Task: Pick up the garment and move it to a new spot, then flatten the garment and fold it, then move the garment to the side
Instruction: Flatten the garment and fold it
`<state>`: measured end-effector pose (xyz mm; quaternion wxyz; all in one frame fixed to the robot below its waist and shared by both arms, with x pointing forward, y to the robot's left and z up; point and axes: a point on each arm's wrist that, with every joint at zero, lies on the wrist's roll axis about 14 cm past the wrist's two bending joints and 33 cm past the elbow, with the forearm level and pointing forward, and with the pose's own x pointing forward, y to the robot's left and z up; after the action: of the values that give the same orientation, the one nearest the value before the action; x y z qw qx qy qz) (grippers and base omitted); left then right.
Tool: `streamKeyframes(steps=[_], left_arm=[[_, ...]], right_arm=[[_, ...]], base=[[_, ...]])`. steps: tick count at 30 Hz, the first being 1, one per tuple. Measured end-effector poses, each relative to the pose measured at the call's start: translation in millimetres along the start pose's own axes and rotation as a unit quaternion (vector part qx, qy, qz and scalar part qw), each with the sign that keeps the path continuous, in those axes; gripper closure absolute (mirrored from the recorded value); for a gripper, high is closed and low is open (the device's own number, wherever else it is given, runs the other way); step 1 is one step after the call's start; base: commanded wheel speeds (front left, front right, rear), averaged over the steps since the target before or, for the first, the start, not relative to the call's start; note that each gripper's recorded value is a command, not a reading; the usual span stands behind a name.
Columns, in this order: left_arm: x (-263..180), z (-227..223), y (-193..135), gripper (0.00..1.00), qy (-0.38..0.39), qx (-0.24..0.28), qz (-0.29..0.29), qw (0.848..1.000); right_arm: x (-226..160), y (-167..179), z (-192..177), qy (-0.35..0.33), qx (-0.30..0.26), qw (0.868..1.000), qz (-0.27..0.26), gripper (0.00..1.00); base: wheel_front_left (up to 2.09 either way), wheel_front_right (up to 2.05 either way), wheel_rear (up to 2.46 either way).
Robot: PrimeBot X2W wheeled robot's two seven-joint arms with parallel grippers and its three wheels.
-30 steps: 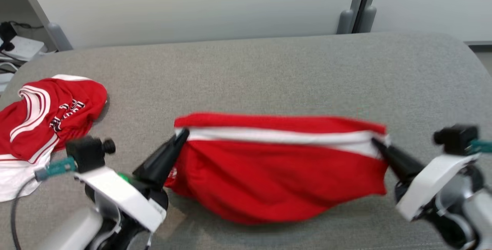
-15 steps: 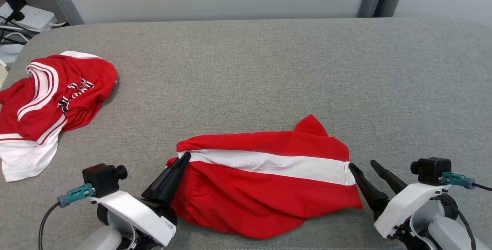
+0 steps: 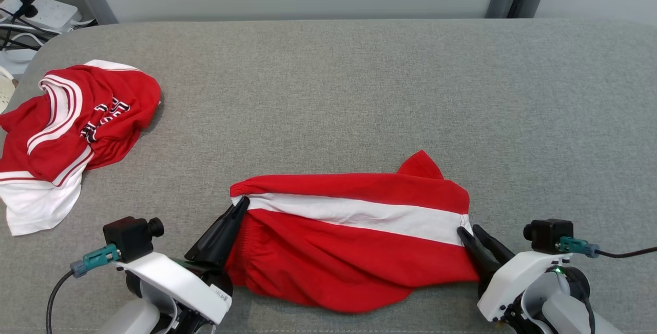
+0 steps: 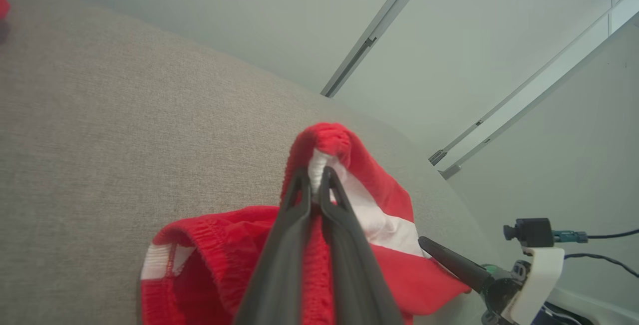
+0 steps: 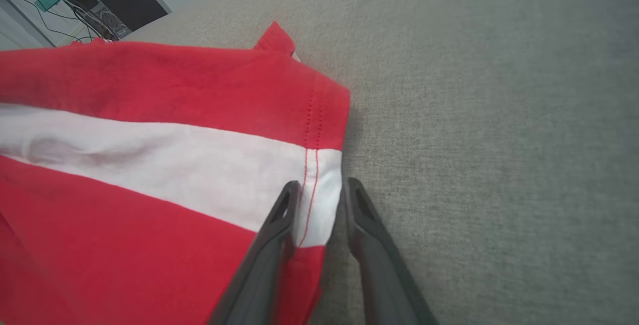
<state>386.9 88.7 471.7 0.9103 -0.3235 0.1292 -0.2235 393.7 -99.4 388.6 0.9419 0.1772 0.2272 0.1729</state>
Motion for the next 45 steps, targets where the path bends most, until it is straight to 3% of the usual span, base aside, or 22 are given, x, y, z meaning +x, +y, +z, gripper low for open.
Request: streamKeyframes(steps=[2,3,4,17,18,19,20,21,22,27,29,32,35,36,37,38,45], left_arm=[[0,1,0,1.0,-0.002,0.0,0.001,1.0],[-1,2,0,1.0,-0.003,0.0,0.001,1.0],[-1,2,0,1.0,-0.003,0.001,0.001,1.0],[-2,9,-3,1.0,-0.017,0.004,-0.002,1.0],[-1,9,-3,1.0,-0.017,0.003,-0.002,1.0],[-1,9,-3,1.0,-0.017,0.003,-0.002,1.0],[-1,9,-2,1.0,-0.017,0.003,-0.001,1.0],[-1,9,-2,1.0,-0.017,0.003,-0.001,1.0],[-2,8,-2,1.0,-0.017,0.003,0.0,1.0],[-2,6,-1,1.0,-0.018,0.0,0.003,1.0],[-3,5,-1,1.0,-0.017,-0.001,0.004,1.0],[-4,5,0,1.0,-0.018,-0.001,0.007,1.0],[-5,4,1,1.0,-0.017,-0.002,0.009,1.0],[-6,3,2,1.0,-0.016,-0.003,0.011,1.0],[-6,3,2,1.0,-0.016,-0.004,0.011,1.0],[-6,2,2,1.0,-0.015,-0.004,0.011,1.0],[-8,4,0,1.0,-0.019,-0.001,0.01,1.0]], right_arm=[[2,1,-2,0.005,-0.004,1.0,0.0,0.61],[2,1,-3,0.005,-0.007,1.0,0.0,0.71],[3,1,-3,0.006,-0.01,1.0,0.001,1.0],[-1,-9,21,-0.03,-0.019,0.999,-0.006,1.0],[-1,-10,23,-0.032,-0.015,0.999,-0.007,0.91],[-1,-10,24,-0.034,-0.011,0.999,-0.007,0.55],[-1,-9,23,-0.033,-0.009,0.999,-0.006,0.5],[-1,-9,23,-0.033,-0.009,0.999,-0.006,0.85],[0,-7,22,-0.034,-0.009,0.999,-0.003,1.0],[3,-5,20,-0.031,-0.005,1.0,0.001,1.0],[4,-2,19,-0.029,-0.002,1.0,0.003,0.59],[5,0,15,-0.022,0.0,1.0,0.006,0.47],[7,5,6,-0.009,-0.001,1.0,0.012,0.53],[8,7,-1,0.002,-0.002,1.0,0.013,0.58],[8,7,-5,0.007,-0.002,1.0,0.013,0.83],[8,8,-7,0.011,-0.001,1.0,0.014,1.0],[11,12,3,0.003,-0.012,1.0,0.022,1.0]], base=[[0.0,0.0,0.0],[0.0,0.0,0.0],[0.0,0.0,0.0],[0.0,0.0,0.0],[0.0,0.0,0.0],[0.0,0.0,0.0],[0.0,0.0,0.0],[0.0,0.0,0.0],[0.0,0.0,0.0],[0.0,0.0,0.0],[0.0,0.0,0.0],[0.0,0.0,0.0],[0.0,0.0,0.0],[0.0,0.0,0.0],[0.0,0.0,0.0],[0.0,0.0,0.0],[0.0,0.0,0.0]])
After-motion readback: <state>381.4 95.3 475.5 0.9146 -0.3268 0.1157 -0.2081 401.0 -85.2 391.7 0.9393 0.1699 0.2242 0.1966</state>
